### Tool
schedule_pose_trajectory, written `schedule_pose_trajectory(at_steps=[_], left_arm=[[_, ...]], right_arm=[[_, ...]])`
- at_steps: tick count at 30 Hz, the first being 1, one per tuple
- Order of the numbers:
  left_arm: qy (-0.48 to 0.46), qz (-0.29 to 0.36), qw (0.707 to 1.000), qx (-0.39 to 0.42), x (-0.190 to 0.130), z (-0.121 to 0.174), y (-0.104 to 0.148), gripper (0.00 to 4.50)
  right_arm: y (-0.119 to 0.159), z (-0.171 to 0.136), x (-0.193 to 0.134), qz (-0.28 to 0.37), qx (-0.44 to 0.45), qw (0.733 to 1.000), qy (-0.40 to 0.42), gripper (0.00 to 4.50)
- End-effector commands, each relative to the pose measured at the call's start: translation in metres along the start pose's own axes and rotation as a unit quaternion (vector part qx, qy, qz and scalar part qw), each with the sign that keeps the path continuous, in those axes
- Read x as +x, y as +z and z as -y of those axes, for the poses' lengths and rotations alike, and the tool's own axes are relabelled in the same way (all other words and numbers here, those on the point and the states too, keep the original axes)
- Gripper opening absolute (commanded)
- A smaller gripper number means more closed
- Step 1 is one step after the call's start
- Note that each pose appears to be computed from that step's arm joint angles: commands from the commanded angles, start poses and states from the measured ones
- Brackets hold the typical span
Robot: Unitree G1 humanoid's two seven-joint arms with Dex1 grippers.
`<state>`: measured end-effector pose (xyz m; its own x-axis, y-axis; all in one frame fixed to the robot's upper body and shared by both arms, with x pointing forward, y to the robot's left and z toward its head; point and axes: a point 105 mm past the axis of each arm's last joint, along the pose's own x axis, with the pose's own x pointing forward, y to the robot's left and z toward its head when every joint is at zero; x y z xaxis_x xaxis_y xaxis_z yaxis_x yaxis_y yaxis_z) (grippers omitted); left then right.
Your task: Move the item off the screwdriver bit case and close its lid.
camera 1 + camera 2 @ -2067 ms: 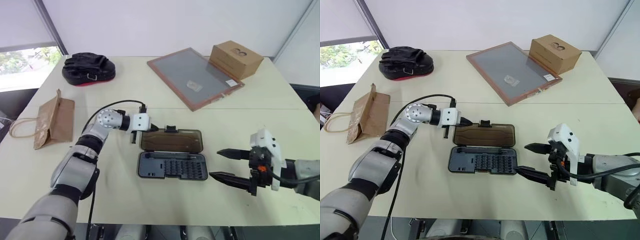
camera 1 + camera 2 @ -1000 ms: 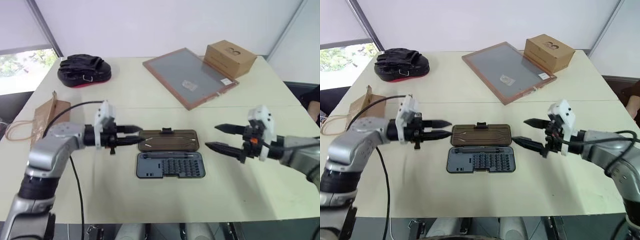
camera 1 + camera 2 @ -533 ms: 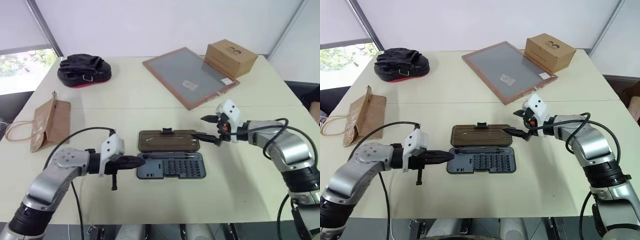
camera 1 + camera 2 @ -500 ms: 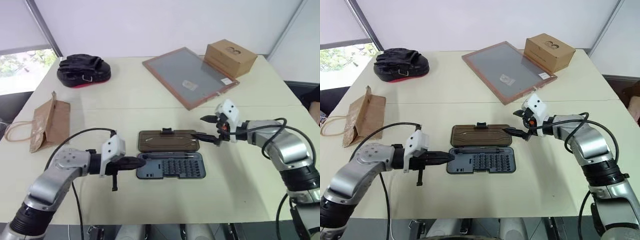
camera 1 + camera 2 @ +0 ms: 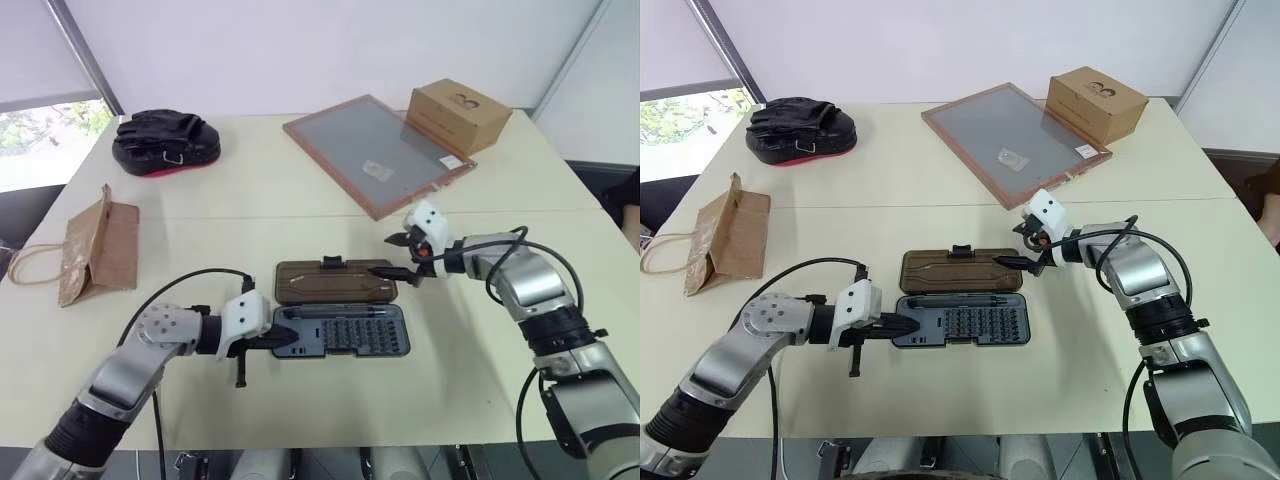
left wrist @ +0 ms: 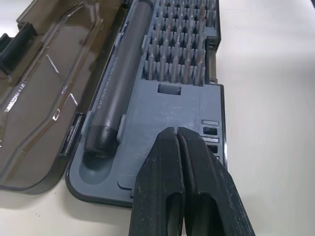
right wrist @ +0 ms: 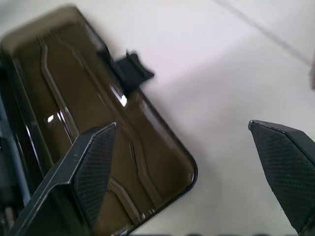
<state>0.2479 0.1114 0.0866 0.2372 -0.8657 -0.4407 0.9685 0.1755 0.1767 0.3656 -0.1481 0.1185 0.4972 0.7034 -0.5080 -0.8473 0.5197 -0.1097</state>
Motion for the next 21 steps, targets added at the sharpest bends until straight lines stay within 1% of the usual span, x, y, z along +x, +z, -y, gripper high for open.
schedule_pose_trajectory(at_steps=[1,5,6,7,8,10,11,13,15,21], left_arm=[[-0.007,-0.031,0.999,-0.036,0.003,0.008,-0.018,0.06],[-0.001,-0.028,0.998,-0.053,0.002,0.01,-0.019,0.06],[0.001,-0.025,0.998,-0.06,0.002,0.01,-0.019,0.0],[0.004,-0.018,0.997,-0.072,0.002,0.01,-0.018,0.0],[0.007,-0.013,0.996,-0.082,0.001,0.011,-0.017,0.0],[0.01,-0.01,0.995,-0.095,-0.002,0.011,-0.017,0.0],[0.011,-0.01,0.995,-0.099,-0.003,0.012,-0.018,0.0],[0.014,-0.005,0.993,-0.116,-0.004,0.012,-0.019,0.0],[0.017,-0.001,0.992,-0.126,-0.005,0.012,-0.019,0.0],[0.02,-0.004,0.99,-0.141,-0.005,0.012,-0.023,0.0]], right_arm=[[0.002,0.003,0.002,-0.013,-0.024,1.0,0.012,4.5],[-0.006,-0.004,0.011,-0.03,-0.023,0.998,0.053,4.5],[-0.008,-0.007,0.012,-0.033,-0.025,0.997,0.063,3.96],[-0.009,-0.007,0.015,-0.035,-0.023,0.997,0.067,3.73],[-0.011,-0.008,0.017,-0.039,-0.024,0.997,0.069,3.28],[-0.017,-0.009,0.021,-0.054,-0.033,0.995,0.075,2.1],[-0.019,-0.009,0.023,-0.057,-0.034,0.995,0.078,1.75],[-0.023,-0.01,0.027,-0.066,-0.04,0.994,0.084,0.74],[-0.025,-0.009,0.029,-0.068,-0.039,0.993,0.084,0.03],[-0.03,-0.007,0.034,-0.078,-0.067,0.991,0.082,0.03]])
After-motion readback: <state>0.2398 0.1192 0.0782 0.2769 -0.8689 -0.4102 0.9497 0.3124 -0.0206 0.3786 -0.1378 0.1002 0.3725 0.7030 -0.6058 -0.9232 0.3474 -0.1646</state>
